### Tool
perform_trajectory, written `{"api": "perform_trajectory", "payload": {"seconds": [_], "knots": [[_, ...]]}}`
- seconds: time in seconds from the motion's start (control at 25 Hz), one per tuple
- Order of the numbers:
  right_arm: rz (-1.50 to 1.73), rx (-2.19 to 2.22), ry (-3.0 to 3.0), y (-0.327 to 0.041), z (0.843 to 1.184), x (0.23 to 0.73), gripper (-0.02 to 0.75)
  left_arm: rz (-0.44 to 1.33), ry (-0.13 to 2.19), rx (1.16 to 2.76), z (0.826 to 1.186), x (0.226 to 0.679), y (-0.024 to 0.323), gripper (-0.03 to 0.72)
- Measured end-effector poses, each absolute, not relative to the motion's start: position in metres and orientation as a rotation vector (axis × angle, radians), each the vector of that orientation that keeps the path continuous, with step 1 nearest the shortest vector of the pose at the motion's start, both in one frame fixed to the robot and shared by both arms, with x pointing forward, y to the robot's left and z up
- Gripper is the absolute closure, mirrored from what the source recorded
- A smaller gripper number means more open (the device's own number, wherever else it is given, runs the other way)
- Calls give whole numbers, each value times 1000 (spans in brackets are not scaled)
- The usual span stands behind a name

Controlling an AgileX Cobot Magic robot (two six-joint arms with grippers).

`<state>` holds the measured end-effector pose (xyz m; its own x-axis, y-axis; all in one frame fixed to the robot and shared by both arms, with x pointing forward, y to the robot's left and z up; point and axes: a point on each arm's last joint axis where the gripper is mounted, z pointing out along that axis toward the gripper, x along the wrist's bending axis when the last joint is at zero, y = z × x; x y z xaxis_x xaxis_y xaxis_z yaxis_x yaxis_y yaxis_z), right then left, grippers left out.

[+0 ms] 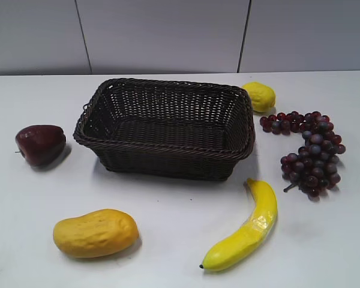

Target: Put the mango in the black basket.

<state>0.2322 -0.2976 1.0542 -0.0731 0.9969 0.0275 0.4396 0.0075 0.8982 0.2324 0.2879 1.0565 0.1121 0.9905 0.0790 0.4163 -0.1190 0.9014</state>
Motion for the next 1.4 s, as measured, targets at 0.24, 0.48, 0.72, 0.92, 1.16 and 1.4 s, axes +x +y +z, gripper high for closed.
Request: {"api": "perform_trajectory", "payload": {"seconds": [0.24, 0.48, 0.72, 0.92, 1.16, 1.4], "knots": [[1024, 1508, 1595, -298, 1054, 232, 163, 975, 1398, 1646, 1057, 232, 288, 131], [1024, 1508, 1595, -298, 1054, 232, 163, 975, 1397, 1645, 1057, 232, 288, 132], [1024, 1508, 1595, -298, 1054, 232, 163, 977, 1396, 1644, 1057, 233, 288, 132], [1024, 1508, 1595, -298, 1054, 232, 163, 988, 1389, 1633, 1058, 233, 288, 132], [1024, 1508, 1595, -298, 1054, 232, 163, 988, 1372, 1666, 1065, 242, 288, 132], [1024, 1508, 1595, -298, 1054, 232, 163, 1023, 1317, 1711, 1075, 265, 289, 132]]}}
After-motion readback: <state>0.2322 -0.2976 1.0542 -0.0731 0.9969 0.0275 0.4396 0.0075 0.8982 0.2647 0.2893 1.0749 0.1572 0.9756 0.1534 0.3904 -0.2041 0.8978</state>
